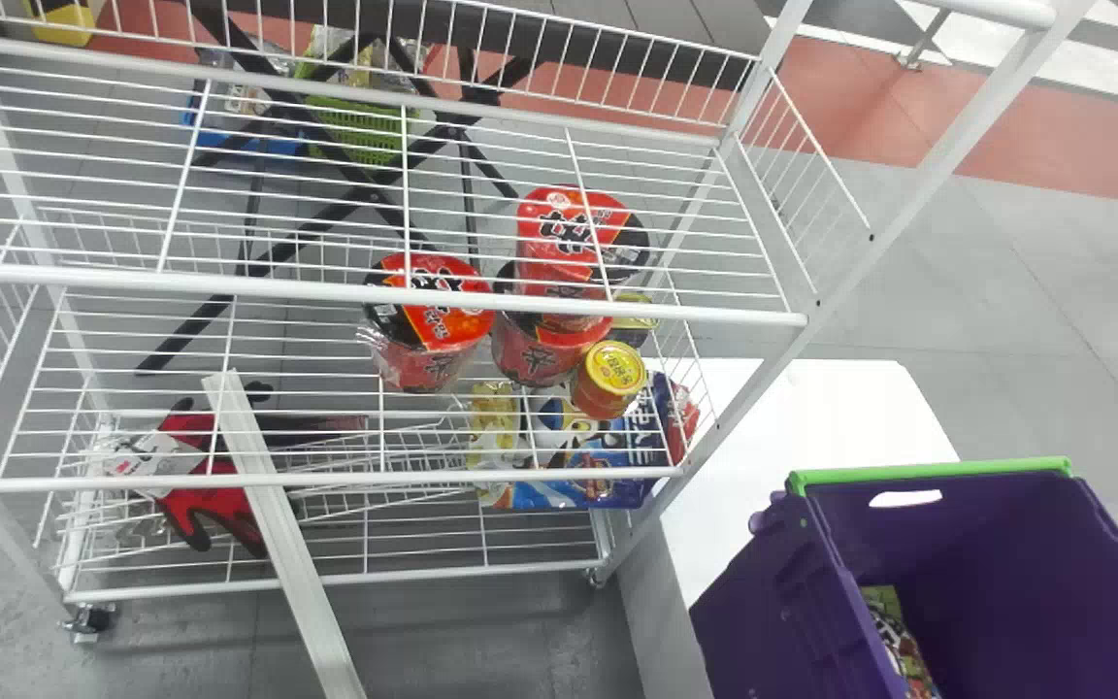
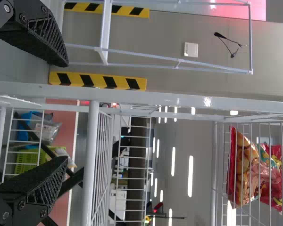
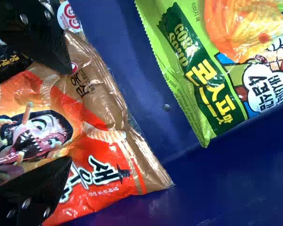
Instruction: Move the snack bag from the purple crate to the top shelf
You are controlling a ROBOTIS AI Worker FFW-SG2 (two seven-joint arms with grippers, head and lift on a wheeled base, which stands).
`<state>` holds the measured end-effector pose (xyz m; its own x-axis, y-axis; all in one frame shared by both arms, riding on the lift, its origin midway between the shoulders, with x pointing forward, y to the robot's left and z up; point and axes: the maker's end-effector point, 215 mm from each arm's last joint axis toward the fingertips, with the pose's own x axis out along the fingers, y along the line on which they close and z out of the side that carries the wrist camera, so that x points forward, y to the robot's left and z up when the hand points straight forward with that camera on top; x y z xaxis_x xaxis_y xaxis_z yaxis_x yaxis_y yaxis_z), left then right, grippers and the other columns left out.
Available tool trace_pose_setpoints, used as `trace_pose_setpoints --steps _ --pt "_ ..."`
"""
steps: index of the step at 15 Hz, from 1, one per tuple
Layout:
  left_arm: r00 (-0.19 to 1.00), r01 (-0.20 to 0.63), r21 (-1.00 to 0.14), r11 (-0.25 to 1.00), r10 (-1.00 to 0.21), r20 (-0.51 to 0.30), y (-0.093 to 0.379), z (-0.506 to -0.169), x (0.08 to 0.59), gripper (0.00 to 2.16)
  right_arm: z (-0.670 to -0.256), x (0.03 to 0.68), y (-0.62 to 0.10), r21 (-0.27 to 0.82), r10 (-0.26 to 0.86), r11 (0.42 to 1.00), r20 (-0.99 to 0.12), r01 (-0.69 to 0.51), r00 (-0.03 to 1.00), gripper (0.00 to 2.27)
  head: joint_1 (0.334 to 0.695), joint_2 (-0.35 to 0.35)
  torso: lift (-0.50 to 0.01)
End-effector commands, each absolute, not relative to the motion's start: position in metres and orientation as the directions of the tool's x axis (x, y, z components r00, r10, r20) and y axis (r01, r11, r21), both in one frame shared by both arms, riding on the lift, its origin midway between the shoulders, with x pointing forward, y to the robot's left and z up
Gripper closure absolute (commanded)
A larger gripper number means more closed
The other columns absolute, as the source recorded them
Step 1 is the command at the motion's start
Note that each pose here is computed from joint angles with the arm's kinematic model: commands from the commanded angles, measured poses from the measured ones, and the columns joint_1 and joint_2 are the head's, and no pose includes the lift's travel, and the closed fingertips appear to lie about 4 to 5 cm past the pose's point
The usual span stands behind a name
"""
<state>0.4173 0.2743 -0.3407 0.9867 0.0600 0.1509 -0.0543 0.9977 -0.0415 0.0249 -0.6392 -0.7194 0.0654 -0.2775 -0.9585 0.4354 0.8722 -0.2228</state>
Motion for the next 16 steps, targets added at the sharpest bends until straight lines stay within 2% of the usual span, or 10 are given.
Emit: trace_pose_setpoints --steps 1,2,3,4,5,9,13,16 --pt "0.987 -0.054 -0.040 0.998 0.059 0.150 0.275 -0.341 0.418 0.12 -0.719 0.022 -0.640 -0.228 -0.279 0.871 -0.959 0.436 0.055 0.42 0.695 -0.350 -0.451" --pt "0.987 -0.054 -0.040 0.998 0.059 0.149 0.275 -0.342 0.417 0.12 -0.719 0.021 -0.640 -0.228 -0.277 0.870 -0.959 0.437 0.051 0.65 0.695 -0.350 -0.451" --pt "0.987 -0.054 -0.040 0.998 0.059 0.149 0.275 -0.342 0.417 0.12 -0.719 0.021 -0.639 -0.230 -0.278 0.869 -0.960 0.438 0.046 1.13 0.695 -0.350 -0.451" --pt "0.987 -0.054 -0.040 0.998 0.059 0.149 0.275 -0.342 0.417 0.12 -0.718 0.019 -0.642 -0.251 -0.294 0.858 -0.955 0.448 0.029 1.76 0.695 -0.350 -0.451" --pt "0.987 -0.054 -0.040 0.998 0.059 0.149 0.275 -0.342 0.417 0.12 -0.718 0.020 -0.642 -0.256 -0.301 0.855 -0.953 0.452 0.029 2.04 0.695 -0.350 -0.451" --pt "0.987 -0.055 -0.039 0.998 0.060 0.150 0.275 -0.341 0.416 0.12 -0.718 0.029 -0.626 -0.205 -0.262 0.853 -0.964 0.480 0.052 2.24 0.695 -0.350 -0.451" --pt "0.986 -0.055 -0.039 0.998 0.061 0.155 0.275 -0.338 0.415 0.12 -0.703 0.039 -0.608 -0.063 -0.156 0.808 -0.982 0.586 0.109 2.24 0.695 -0.350 -0.451" --pt "0.986 -0.055 -0.037 0.998 0.060 0.155 0.275 -0.337 0.415 0.12 -0.691 0.032 -0.608 -0.050 -0.143 0.785 -0.984 0.617 0.102 2.24 0.695 -0.350 -0.451"
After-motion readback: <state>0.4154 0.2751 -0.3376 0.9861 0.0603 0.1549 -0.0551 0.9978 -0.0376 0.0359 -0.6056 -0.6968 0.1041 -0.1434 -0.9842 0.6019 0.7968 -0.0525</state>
